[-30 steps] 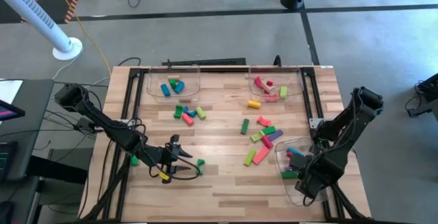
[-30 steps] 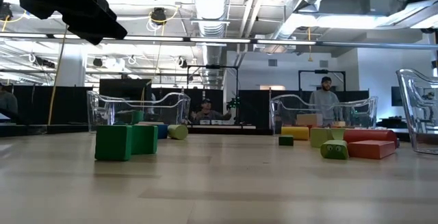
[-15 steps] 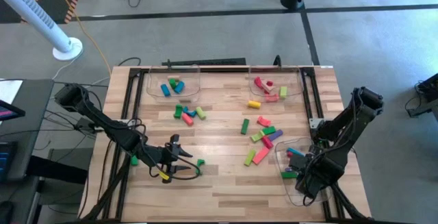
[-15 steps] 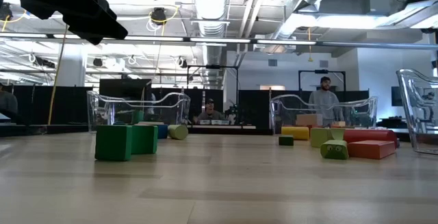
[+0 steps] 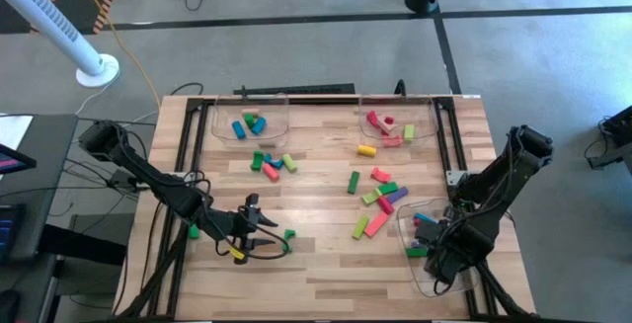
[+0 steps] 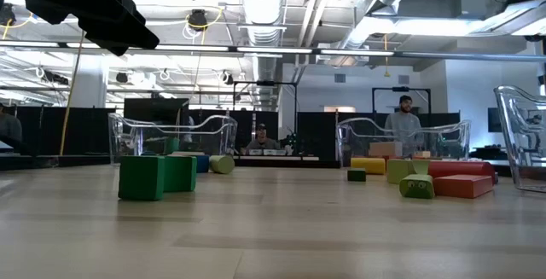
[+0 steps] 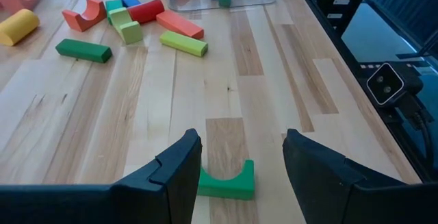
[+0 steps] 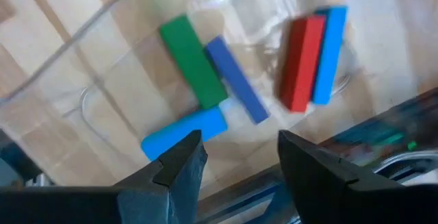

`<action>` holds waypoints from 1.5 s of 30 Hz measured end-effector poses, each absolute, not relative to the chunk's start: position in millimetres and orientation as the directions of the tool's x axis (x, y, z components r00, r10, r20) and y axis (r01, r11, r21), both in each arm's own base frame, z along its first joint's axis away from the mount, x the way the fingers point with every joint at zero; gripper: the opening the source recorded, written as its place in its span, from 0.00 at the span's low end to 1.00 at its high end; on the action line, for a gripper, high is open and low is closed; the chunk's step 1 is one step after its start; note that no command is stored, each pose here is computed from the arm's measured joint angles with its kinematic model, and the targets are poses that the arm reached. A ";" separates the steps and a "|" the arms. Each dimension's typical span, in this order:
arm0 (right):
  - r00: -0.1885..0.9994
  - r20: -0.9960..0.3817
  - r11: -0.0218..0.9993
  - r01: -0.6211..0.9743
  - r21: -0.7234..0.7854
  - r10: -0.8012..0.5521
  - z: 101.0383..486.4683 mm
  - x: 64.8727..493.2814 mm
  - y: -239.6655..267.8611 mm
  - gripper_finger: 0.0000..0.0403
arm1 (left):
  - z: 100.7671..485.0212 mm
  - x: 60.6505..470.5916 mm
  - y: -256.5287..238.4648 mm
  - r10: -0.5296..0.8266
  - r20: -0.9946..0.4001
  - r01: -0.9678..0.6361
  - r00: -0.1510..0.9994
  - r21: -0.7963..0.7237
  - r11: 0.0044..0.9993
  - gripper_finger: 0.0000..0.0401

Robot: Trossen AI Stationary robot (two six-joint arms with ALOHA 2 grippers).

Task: Sort blocks by size
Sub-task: Put the green cylindrical block into the top left transparent bin

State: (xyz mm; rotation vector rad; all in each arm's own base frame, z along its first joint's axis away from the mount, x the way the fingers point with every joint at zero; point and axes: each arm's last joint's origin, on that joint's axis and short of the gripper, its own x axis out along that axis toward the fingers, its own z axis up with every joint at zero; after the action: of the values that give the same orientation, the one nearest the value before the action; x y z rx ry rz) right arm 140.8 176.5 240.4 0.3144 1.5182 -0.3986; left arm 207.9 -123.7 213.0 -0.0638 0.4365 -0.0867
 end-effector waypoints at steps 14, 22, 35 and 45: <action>0.345 -0.924 0.934 0.356 -0.035 -0.166 302.7 173.6 167.1 0.50 | 209.3 206.2 -122.5 -0.087 -0.455 0.060 0.886 -0.072 0.996 0.49; 0.607 -0.794 0.992 0.117 0.046 -0.035 317.2 207.1 176.8 0.50 | 209.3 206.2 -122.5 -0.087 -0.455 0.060 0.886 -0.072 0.996 0.49; 0.743 -0.669 0.998 -0.029 -0.059 -0.018 305.7 247.2 180.6 0.50 | 202.7 190.5 -116.5 -0.085 -0.767 -0.006 0.636 -0.114 0.993 0.49; 0.668 -0.737 0.985 -0.031 -0.167 -0.104 268.1 273.9 182.3 0.50 | 209.9 142.2 -120.6 -0.038 -0.985 -0.196 0.168 -0.071 0.978 0.49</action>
State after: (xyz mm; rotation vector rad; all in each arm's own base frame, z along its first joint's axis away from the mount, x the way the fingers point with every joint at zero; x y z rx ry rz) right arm 273.9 182.3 268.1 -0.1714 0.8393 -0.0413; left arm 142.2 -120.6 209.9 -0.1981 1.4001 0.1137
